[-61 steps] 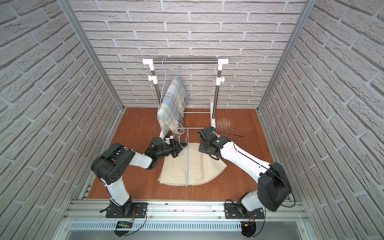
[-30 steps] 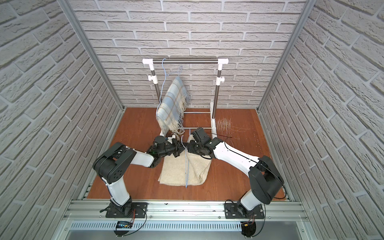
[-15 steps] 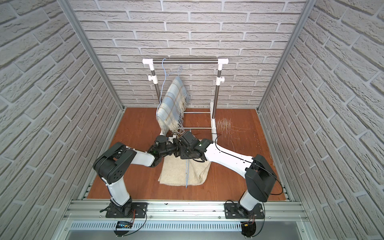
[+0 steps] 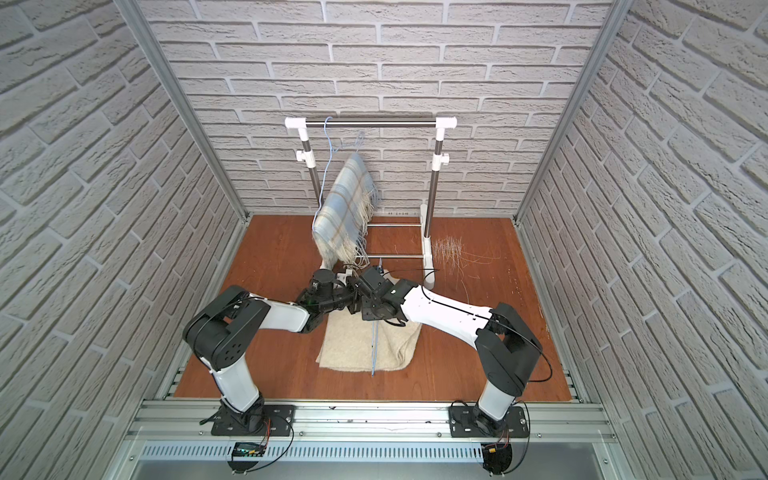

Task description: Hang the scarf on the hanger

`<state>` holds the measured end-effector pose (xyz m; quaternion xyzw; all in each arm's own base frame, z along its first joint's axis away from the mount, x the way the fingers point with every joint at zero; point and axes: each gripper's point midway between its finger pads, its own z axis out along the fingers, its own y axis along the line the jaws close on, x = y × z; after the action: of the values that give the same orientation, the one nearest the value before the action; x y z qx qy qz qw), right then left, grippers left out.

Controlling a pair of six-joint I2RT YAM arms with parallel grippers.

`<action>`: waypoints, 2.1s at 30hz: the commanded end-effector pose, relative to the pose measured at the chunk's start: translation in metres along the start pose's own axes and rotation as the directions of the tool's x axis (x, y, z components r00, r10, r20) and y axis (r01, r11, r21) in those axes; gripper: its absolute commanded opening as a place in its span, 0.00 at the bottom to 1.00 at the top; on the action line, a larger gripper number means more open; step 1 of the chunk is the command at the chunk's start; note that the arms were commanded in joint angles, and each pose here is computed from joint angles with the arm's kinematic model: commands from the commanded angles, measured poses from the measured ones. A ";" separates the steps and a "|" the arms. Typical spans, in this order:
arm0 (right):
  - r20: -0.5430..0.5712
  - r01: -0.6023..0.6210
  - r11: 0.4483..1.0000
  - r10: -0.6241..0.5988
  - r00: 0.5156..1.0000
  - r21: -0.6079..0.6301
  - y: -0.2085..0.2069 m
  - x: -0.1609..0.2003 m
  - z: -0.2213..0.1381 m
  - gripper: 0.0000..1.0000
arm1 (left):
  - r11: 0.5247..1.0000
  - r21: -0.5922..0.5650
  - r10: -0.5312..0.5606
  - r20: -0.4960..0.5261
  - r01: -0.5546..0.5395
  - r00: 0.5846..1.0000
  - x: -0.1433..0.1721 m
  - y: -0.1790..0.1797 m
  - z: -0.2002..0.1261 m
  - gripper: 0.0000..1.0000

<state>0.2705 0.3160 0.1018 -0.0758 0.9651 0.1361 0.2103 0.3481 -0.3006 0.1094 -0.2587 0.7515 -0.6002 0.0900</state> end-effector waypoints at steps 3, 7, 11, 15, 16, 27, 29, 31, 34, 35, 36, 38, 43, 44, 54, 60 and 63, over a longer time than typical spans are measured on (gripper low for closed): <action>-0.016 -0.005 1.000 0.006 1.000 0.018 -0.005 0.011 0.011 0.09 | 0.995 0.027 0.093 0.048 -0.094 0.995 -0.008 -0.013 0.001 0.00; -0.020 -0.020 0.999 0.021 1.000 0.027 -0.013 0.014 0.010 0.03 | 0.993 0.031 0.112 0.044 -0.113 0.993 -0.007 -0.018 -0.001 0.00; -0.034 -0.023 1.000 0.023 0.999 0.012 -0.014 0.018 0.011 0.03 | 0.984 0.014 0.176 0.033 -0.177 0.984 -0.002 -0.031 -0.009 0.46; -0.036 -0.033 0.999 0.033 0.999 -0.005 -0.014 0.017 0.013 0.03 | 0.971 -0.041 0.235 0.026 -0.233 0.972 0.003 -0.041 -0.025 0.67; -0.036 -0.037 0.999 0.037 0.999 -0.006 -0.015 0.017 0.012 0.03 | 0.970 -0.064 0.238 0.029 -0.236 0.971 0.002 -0.041 -0.031 0.68; -0.032 -0.056 0.998 0.055 0.998 -0.012 -0.026 0.016 0.009 0.03 | 0.944 -0.274 0.192 0.004 -0.183 0.981 0.005 0.004 -0.061 0.74; -0.031 -0.056 0.998 0.056 0.998 -0.011 -0.028 0.016 0.008 0.03 | 0.943 -0.286 0.179 0.002 -0.171 0.984 0.004 0.009 -0.057 0.74; -0.027 -0.058 0.998 0.057 0.998 -0.013 -0.029 0.017 0.006 0.03 | 0.944 -0.284 0.174 0.000 -0.167 0.985 0.002 0.011 -0.052 0.73; -0.028 -0.056 0.998 0.056 0.998 -0.017 -0.029 0.017 0.004 0.03 | 0.943 -0.282 0.181 -0.006 -0.175 0.984 -0.001 0.011 -0.040 0.74; -0.028 -0.056 0.998 0.056 0.998 -0.020 -0.029 0.017 0.004 0.03 | 0.945 -0.276 0.182 -0.009 -0.178 0.983 -0.002 0.010 -0.036 0.75; -0.030 -0.055 0.998 0.054 0.998 -0.019 -0.029 0.018 0.004 0.03 | 0.945 -0.275 0.181 -0.010 -0.176 0.984 -0.003 0.010 -0.032 0.75; -0.031 -0.055 0.998 0.054 0.998 -0.021 -0.029 0.018 0.003 0.03 | 0.947 -0.266 0.184 -0.009 -0.180 0.983 -0.006 0.008 -0.025 0.78; -0.034 -0.053 0.998 0.052 0.998 -0.017 -0.029 0.018 0.002 0.03 | 0.952 -0.240 0.190 -0.016 -0.189 0.982 -0.007 0.002 -0.013 0.79; -0.036 -0.052 0.999 0.052 0.998 -0.014 -0.030 0.019 0.003 0.03 | 0.952 -0.239 0.191 -0.022 -0.191 0.981 -0.006 0.002 -0.012 0.78; -0.036 -0.060 0.998 0.060 0.998 -0.003 -0.035 0.015 0.002 0.03 | 0.949 -0.275 0.135 -0.089 -0.154 0.987 0.004 0.029 0.000 0.67; -0.043 -0.063 0.998 0.063 0.997 -0.004 -0.035 0.016 0.004 0.03 | 0.950 -0.264 0.144 -0.112 -0.169 0.983 0.004 0.026 0.009 0.62; -0.038 -0.069 0.998 0.069 0.997 -0.001 -0.037 0.014 0.002 0.03 | 0.950 -0.260 0.142 -0.134 -0.173 0.981 0.008 0.026 0.015 0.60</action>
<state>0.2718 0.3000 0.0947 -0.0433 0.9626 0.1781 0.1997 0.3445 -0.3048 0.0856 -0.1884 0.8461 -0.4935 0.0710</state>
